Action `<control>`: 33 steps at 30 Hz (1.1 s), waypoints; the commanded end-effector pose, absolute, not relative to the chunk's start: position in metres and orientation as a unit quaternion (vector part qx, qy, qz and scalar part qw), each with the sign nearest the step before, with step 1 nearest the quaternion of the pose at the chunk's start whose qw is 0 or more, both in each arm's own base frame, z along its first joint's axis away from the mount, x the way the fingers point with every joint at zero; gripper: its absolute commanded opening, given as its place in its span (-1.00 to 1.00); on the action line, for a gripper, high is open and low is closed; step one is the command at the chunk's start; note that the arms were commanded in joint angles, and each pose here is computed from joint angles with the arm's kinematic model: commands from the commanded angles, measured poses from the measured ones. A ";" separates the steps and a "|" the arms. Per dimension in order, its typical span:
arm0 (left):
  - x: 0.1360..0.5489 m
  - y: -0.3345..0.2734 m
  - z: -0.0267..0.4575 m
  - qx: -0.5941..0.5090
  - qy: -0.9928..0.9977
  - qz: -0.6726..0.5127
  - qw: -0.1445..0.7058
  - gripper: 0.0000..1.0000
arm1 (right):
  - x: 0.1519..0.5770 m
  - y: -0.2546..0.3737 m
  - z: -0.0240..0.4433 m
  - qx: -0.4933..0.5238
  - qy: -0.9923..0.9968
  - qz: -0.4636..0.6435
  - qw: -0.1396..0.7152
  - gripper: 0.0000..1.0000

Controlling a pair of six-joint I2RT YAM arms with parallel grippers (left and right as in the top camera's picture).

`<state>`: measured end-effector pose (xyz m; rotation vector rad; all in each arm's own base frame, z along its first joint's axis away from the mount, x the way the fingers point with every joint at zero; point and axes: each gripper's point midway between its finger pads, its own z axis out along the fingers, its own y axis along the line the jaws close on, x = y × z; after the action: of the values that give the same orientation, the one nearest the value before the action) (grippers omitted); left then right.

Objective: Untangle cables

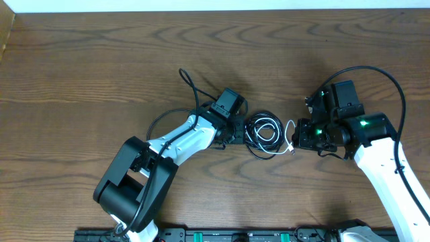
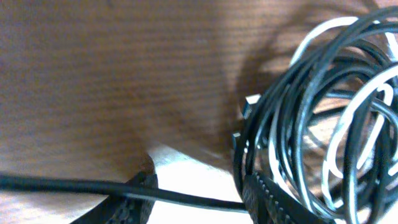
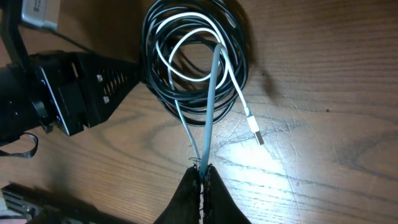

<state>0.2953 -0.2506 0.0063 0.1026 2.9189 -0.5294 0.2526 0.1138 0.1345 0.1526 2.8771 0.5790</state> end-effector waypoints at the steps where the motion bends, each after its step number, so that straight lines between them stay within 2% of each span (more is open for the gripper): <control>1: 0.280 -0.256 -0.003 0.013 0.979 -0.198 0.037 0.04 | 0.254 0.114 0.135 0.047 0.974 0.198 0.103 -0.97; 7: 0.278 -0.257 0.002 0.012 0.980 -0.195 0.025 0.04 | 0.254 0.114 0.135 0.046 0.973 0.198 0.105 -0.98; 10: 0.278 -0.249 -0.002 -0.023 0.984 -0.173 0.023 0.04 | 0.255 0.114 0.135 0.046 0.973 0.199 0.105 -0.97; 21: 0.278 -0.251 -0.008 -0.051 0.990 -0.118 0.066 0.01 | 0.254 0.114 0.135 0.046 0.973 0.199 0.105 -0.98; 27: 0.279 -0.247 -0.020 -0.055 0.992 -0.085 0.080 -0.23 | 0.254 0.114 0.135 0.046 0.973 0.199 0.104 -0.97; 33: 0.266 -0.231 -0.057 -0.042 0.998 -0.036 0.040 -0.24 | 0.254 0.114 0.135 0.047 0.973 0.198 0.104 -0.98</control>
<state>0.2911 -0.2645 -0.0006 -0.1360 2.9258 -0.3589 0.2542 0.1142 0.1351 0.1504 2.8699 0.5813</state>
